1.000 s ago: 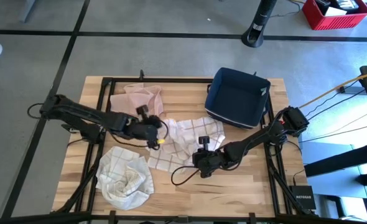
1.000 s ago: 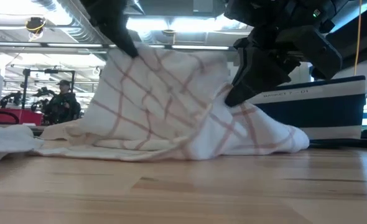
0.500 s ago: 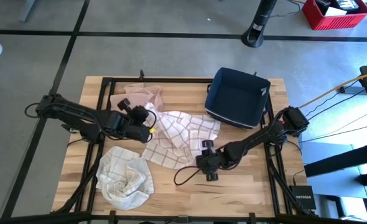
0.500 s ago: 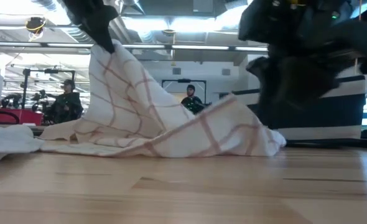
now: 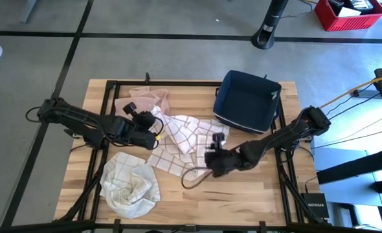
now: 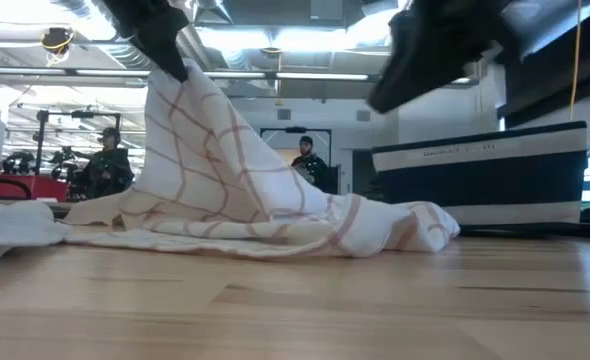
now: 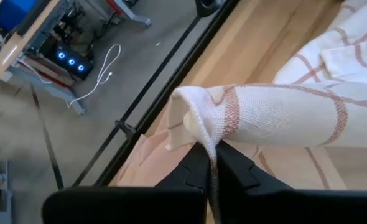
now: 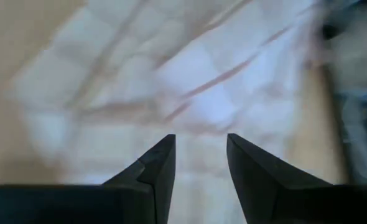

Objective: Fold towel
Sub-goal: Fold the white with red-stripe towel

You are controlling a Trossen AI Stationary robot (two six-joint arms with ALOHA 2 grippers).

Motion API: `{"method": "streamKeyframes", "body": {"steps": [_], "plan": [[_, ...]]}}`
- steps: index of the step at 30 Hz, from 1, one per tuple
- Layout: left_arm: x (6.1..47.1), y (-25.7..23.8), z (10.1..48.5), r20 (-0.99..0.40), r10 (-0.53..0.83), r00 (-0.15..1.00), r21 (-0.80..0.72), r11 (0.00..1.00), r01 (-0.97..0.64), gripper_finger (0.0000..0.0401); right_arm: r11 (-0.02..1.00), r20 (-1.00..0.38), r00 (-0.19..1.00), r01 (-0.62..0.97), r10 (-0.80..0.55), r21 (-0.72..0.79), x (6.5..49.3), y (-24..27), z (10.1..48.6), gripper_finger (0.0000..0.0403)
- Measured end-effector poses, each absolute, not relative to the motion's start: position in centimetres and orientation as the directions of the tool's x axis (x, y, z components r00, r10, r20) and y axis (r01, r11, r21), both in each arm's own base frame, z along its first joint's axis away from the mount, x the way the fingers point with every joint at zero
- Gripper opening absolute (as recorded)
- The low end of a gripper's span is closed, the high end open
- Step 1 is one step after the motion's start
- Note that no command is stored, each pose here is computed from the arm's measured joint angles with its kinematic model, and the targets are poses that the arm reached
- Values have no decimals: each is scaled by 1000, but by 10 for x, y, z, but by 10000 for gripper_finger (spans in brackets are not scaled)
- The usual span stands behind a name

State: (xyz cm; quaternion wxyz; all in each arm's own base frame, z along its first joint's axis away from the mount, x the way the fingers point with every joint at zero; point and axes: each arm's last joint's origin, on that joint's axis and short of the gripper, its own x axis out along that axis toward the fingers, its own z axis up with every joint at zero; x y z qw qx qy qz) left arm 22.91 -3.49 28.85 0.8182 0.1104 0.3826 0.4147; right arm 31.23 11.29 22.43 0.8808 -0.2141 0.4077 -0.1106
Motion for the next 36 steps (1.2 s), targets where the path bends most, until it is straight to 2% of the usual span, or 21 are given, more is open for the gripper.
{"method": "streamKeyframes", "body": {"steps": [2,6,13,18,25,30,33,36], "plan": [[229,-36,288,-537,759,368,501,638,-585,7,895,-668,649,44,-363,-444,321,98,217,147],[229,-38,288,-540,754,373,503,645,-575,7,952,-746,611,46,-266,-301,330,62,193,147],[230,-38,289,-537,751,384,508,651,-564,7,971,-779,579,146,-240,-191,336,10,172,151],[231,-39,288,-557,735,387,498,668,-553,8,990,-822,554,118,-130,-77,339,-7,156,178],[231,-39,288,-566,728,387,492,675,-550,8,995,-847,522,72,-97,-69,343,-14,137,201],[231,-39,288,-567,727,388,492,676,-548,8,998,-847,528,14,-63,-65,343,-3,140,162],[230,-39,288,-567,727,386,493,675,-548,8,997,-837,545,-21,-49,-72,342,7,146,112],[230,-39,288,-568,728,385,494,675,-548,8,996,-866,498,-42,-42,-72,337,13,144,53]]}}
